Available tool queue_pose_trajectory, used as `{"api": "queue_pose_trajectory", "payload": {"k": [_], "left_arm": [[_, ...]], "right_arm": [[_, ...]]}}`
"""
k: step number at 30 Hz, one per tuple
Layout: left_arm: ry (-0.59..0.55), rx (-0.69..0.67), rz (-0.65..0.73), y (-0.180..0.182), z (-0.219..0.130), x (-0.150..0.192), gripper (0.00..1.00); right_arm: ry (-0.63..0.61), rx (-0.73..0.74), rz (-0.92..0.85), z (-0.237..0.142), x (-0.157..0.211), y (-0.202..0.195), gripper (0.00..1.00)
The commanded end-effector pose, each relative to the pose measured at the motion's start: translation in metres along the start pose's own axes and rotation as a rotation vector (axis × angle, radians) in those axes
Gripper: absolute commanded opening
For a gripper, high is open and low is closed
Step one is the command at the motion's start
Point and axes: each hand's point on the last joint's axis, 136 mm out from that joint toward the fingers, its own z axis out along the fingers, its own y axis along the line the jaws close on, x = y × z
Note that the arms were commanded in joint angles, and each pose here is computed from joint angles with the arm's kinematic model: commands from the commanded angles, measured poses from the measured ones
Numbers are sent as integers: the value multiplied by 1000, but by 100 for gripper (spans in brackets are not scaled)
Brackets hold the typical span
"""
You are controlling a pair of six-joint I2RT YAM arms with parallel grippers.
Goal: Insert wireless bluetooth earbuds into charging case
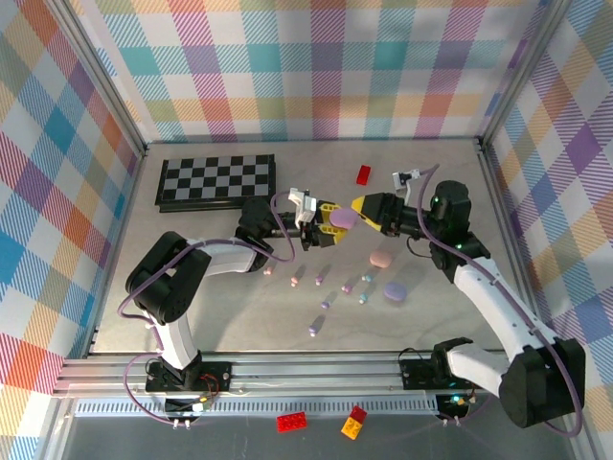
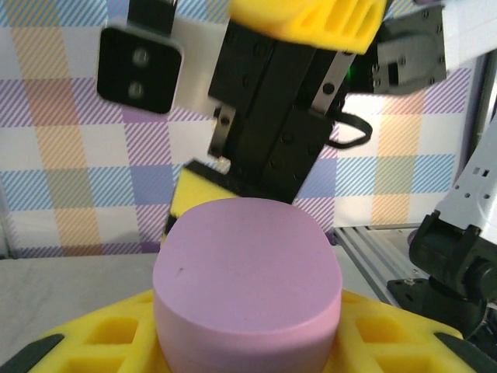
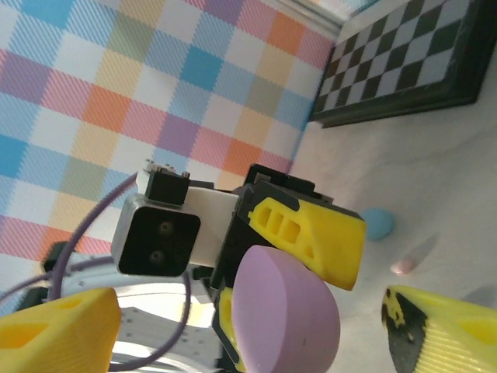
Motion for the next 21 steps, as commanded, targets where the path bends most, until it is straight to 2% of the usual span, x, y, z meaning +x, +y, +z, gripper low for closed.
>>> {"api": "queue_pose_trajectory", "payload": {"k": [1,6,11,16,21], "left_arm": [[-20,52,34,-7,-5,-11,40],[-16,-19,25,-2,-13,-4,40],[-9,-82,19,1,-22,3,40],[-7,-83,17,-3,-25,2,40],[-14,-83,13,-4,-25,-3,40]], "right_arm": [[77,136,-212,-9,16,-12,89],[158,221,-534,-9,24,-3,93],[231,229,-851,5,38,1,94],[304,281,-919,20,39,-12,94],[291,322,-926,34,27,-22,94]]}}
